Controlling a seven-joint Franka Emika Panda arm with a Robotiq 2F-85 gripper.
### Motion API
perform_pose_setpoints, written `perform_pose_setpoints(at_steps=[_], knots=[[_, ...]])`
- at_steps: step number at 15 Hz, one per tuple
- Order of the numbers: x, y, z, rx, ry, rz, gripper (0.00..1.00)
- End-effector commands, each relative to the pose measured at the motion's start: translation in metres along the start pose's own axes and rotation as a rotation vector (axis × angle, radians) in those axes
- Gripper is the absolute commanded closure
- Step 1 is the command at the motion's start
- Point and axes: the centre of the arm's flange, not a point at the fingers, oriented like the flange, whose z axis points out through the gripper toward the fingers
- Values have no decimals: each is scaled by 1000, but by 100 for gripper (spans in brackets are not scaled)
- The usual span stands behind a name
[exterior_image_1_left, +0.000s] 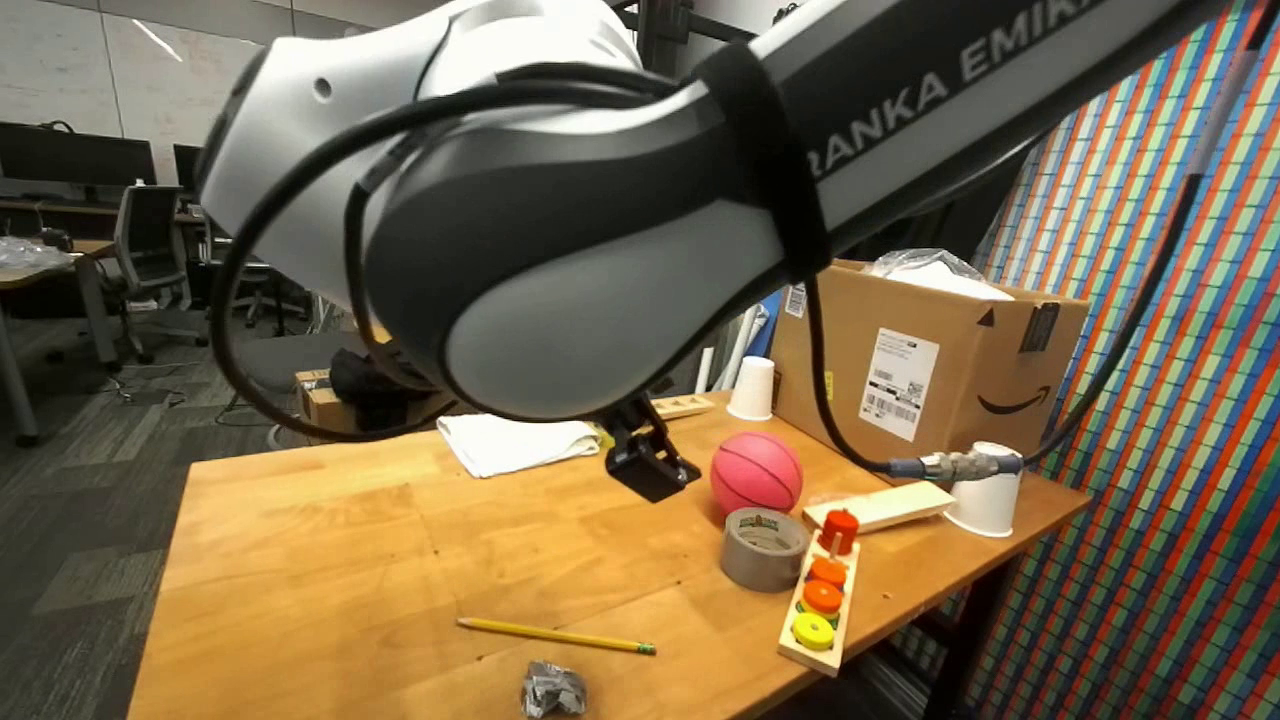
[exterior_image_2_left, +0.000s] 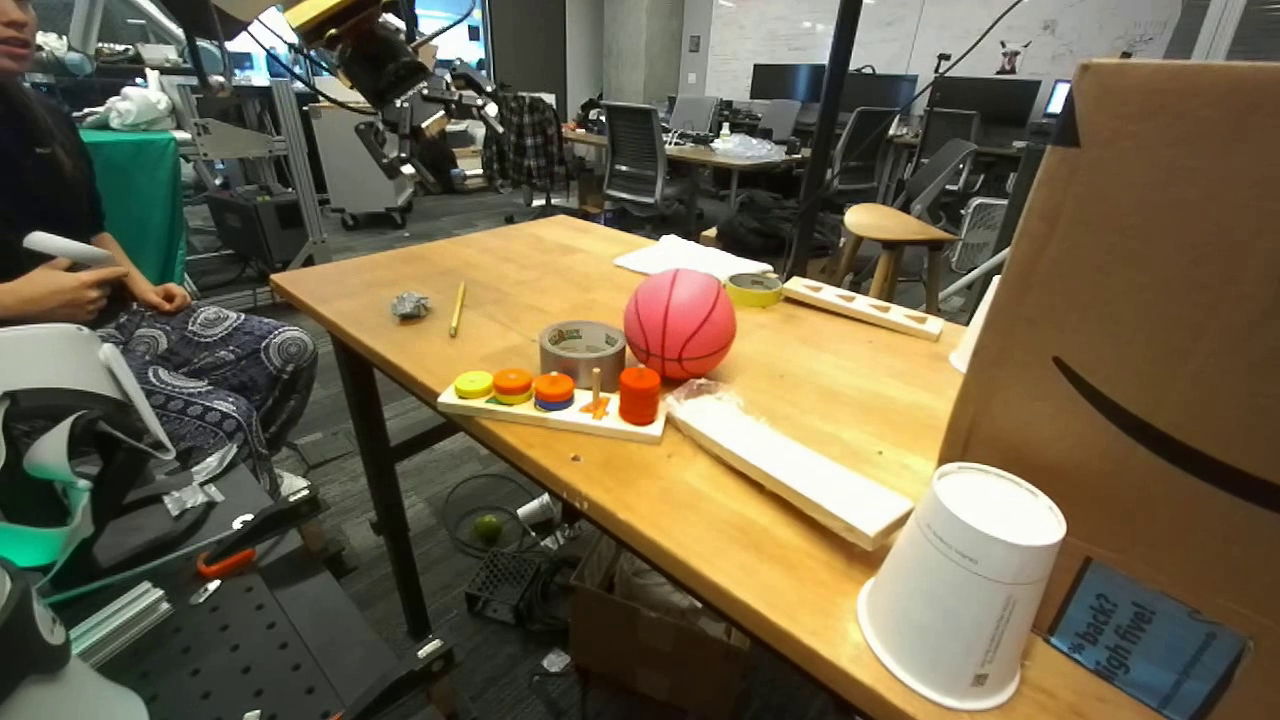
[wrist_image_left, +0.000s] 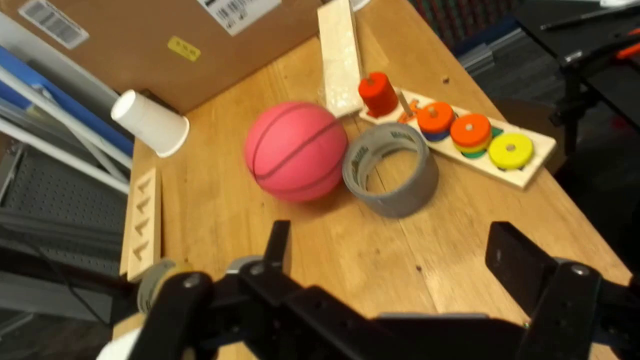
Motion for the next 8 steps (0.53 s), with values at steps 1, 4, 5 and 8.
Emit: perform_pose_setpoints(at_steps=[1, 4, 5, 8], knots=[[5, -8, -9, 48, 184, -77, 0], [17, -6, -4, 87, 282, -133, 0], [19, -4, 2, 97, 281, -145, 0], [18, 6, 24, 118, 243, -182, 0]])
